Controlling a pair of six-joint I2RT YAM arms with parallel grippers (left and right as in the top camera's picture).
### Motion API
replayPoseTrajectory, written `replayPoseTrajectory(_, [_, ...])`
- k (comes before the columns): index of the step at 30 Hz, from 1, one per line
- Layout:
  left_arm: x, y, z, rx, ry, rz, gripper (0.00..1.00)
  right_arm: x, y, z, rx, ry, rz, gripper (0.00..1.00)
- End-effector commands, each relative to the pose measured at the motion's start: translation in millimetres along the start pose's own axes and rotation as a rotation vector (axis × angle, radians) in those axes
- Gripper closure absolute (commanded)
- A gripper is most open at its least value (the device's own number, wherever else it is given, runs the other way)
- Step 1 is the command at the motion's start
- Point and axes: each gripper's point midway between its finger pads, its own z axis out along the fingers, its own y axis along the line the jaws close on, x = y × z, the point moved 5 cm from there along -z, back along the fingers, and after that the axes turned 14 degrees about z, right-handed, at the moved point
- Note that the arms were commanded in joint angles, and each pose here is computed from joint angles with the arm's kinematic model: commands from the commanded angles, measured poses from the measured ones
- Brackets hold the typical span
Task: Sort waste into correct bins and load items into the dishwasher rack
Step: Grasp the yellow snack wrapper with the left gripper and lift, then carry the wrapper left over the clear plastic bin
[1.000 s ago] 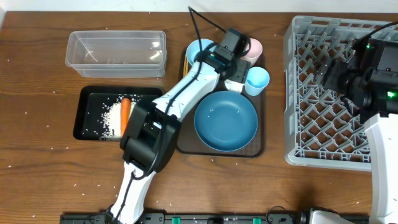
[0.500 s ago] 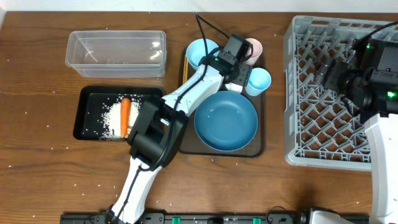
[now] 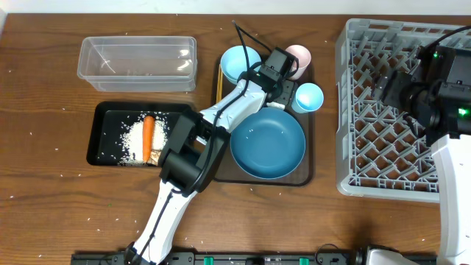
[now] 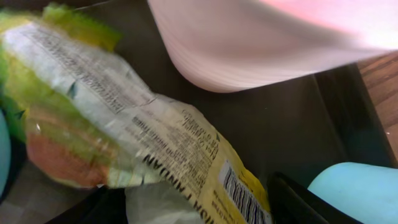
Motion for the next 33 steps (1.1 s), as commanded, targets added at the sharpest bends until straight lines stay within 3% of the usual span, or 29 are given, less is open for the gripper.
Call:
replayPoseTrajectory(1, [5, 4, 9, -0.007, 0.017, -0.002, 0.34, -1, -1, 0, 0.014, -0.006, -0.005, 0.13])
replayPoseTrajectory(6, [6, 4, 9, -0.007, 0.023, -0.002, 0.72, -1, -1, 0, 0.015, -0.006, -0.005, 0.13])
replayPoseTrajectory(11, [8, 4, 9, -0.007, 0.036, -0.003, 0.94, -1, -1, 0, 0.018, -0.007, -0.012, 0.13])
replayPoseTrajectory(18, [6, 6, -11, -0.010, 0.059, -0.010, 0.94, -1, -1, 0, 0.018, -0.007, -0.012, 0.13])
replayPoseTrajectory(33, [-27, 67, -129, -0.084, -0.018, -0.111, 0.94, -1, -1, 0, 0.018, -0.007, -0.012, 0.12])
